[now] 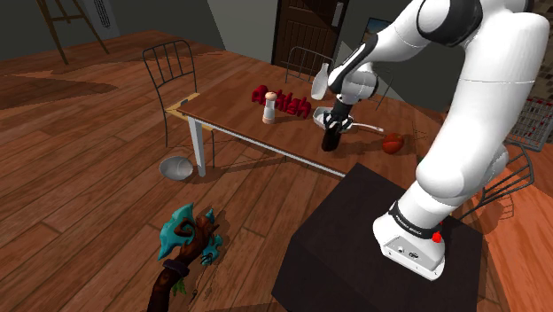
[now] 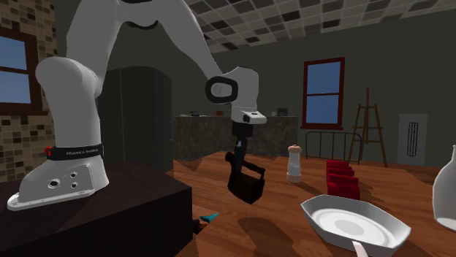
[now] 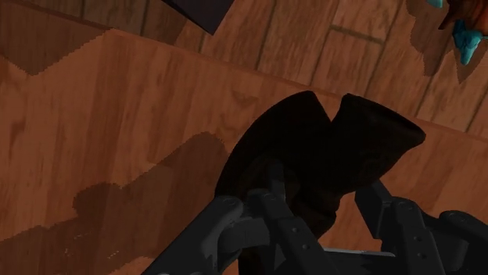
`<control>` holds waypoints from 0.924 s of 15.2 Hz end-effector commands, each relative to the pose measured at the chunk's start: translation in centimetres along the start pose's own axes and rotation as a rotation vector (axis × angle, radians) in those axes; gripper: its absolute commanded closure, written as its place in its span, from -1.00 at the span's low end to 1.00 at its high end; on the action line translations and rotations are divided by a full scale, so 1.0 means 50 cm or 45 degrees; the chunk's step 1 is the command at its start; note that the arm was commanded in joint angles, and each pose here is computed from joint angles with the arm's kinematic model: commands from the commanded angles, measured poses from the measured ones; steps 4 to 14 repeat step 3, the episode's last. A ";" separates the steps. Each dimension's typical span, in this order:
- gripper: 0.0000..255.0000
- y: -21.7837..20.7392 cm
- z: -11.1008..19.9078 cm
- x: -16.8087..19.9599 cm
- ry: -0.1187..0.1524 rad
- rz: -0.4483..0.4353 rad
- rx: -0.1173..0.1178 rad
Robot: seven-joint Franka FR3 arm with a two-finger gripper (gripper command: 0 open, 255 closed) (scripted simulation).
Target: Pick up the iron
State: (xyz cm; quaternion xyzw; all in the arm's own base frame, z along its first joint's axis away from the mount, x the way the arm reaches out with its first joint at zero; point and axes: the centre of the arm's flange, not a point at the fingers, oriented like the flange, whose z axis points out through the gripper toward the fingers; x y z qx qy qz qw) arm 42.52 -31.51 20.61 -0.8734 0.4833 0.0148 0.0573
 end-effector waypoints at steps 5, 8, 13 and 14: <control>1.00 -0.003 -0.024 -0.003 0.001 0.000 0.000; 1.00 -0.003 -0.024 -0.003 0.001 0.000 0.000; 1.00 -0.003 -0.024 -0.003 0.001 0.000 0.000; 1.00 -0.003 -0.024 -0.003 0.001 0.000 0.000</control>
